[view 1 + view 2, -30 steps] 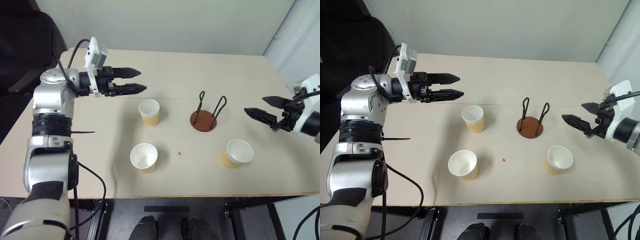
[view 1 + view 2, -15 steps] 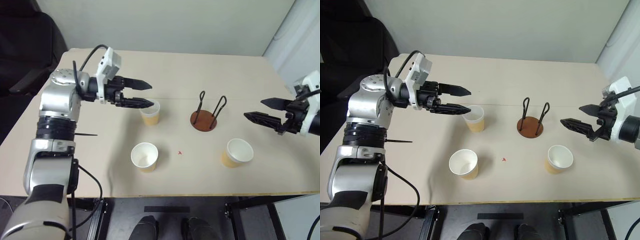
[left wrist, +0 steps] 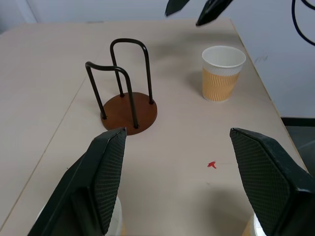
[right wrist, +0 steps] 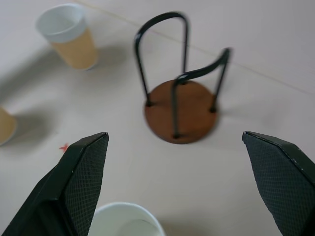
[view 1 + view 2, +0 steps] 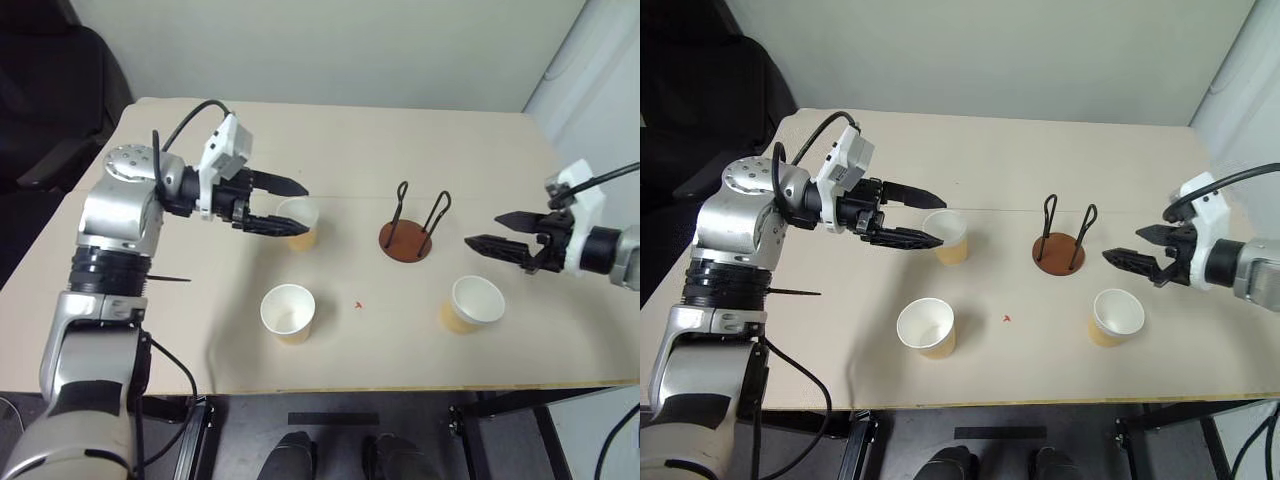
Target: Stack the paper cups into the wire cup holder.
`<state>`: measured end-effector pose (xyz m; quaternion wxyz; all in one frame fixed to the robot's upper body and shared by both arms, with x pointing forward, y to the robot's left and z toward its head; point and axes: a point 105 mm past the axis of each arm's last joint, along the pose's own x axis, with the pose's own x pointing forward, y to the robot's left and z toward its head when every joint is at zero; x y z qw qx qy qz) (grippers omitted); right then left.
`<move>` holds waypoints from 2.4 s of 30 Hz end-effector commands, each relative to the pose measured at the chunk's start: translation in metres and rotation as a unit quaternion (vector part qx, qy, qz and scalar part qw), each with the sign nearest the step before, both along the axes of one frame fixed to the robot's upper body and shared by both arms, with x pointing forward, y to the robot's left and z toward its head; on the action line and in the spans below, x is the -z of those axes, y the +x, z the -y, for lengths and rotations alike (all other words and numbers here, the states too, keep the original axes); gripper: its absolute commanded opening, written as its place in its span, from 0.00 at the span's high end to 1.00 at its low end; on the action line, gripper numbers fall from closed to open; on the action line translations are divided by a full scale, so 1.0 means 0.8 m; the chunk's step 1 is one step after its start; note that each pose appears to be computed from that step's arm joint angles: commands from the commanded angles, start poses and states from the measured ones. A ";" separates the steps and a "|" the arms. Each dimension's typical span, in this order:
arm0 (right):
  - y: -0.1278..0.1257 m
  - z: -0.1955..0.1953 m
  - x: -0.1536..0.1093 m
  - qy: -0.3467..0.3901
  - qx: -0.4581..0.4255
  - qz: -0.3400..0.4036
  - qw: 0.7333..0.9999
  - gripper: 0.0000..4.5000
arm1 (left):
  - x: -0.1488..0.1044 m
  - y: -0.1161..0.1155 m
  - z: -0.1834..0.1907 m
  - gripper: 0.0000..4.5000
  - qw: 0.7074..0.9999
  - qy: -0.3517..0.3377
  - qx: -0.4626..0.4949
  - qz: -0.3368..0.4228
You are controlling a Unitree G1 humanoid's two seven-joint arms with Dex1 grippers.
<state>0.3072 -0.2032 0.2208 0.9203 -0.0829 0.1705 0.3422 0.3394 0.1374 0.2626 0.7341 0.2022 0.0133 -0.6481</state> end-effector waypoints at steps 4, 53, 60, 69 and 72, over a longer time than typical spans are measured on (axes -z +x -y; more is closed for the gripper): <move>0.003 -0.021 -0.005 -0.014 -0.046 0.021 0.999 0.01 | -0.026 -0.010 -0.002 0.20 0.999 -0.024 0.005 0.027; 0.090 -0.047 0.034 0.003 -0.007 0.035 0.999 1.00 | -0.042 -0.019 -0.004 0.19 0.999 -0.022 0.015 0.021; 0.066 -0.060 0.018 -0.003 -0.054 0.034 0.998 1.00 | -0.034 -0.022 -0.009 0.19 1.000 -0.003 0.022 0.010; 0.002 -0.097 -0.008 -0.053 -0.137 0.065 0.987 1.00 | -0.021 -0.041 -0.023 0.19 0.998 0.049 0.032 -0.006; -0.012 -0.104 -0.008 -0.060 -0.147 0.066 0.985 1.00 | -0.019 -0.045 -0.023 0.19 0.998 0.053 0.036 -0.010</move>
